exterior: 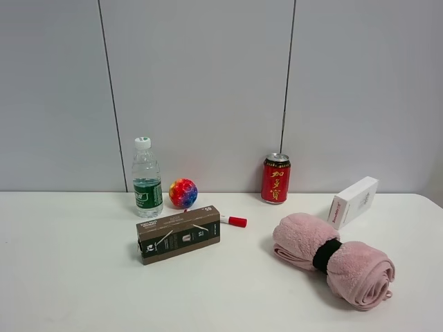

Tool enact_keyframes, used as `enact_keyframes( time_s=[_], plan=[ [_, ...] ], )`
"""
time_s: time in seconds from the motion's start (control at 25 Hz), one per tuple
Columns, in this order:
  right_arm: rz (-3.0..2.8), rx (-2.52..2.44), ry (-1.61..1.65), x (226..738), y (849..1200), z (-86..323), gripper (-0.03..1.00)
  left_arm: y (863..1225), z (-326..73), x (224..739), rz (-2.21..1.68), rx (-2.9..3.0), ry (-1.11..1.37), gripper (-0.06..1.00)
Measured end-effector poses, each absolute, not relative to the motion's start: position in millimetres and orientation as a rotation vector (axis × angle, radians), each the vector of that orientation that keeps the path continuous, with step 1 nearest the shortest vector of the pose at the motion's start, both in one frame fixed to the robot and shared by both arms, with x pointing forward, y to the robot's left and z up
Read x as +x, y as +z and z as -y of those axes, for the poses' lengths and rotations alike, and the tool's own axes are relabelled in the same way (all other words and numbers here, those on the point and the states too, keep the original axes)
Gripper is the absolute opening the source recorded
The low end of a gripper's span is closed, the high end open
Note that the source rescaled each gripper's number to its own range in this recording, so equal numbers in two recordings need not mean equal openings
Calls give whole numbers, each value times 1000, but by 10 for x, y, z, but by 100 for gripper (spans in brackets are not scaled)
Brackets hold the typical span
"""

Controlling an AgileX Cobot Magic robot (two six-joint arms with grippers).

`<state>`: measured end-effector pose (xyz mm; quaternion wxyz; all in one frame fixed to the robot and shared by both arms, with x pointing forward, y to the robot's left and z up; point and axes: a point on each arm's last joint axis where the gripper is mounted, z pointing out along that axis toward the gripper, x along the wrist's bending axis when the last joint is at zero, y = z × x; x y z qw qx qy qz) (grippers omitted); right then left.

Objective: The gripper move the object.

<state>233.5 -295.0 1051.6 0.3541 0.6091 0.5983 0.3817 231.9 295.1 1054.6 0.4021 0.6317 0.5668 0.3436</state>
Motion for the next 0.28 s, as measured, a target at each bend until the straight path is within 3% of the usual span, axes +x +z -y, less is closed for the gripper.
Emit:
enact_keyframes(
  time_s=[0.28],
  plan=[
    [-1547, 1575, 987, 2335, 10516, 2950, 80, 10546, -2951, 2319, -1432, 1596, 868, 100]
  ],
)
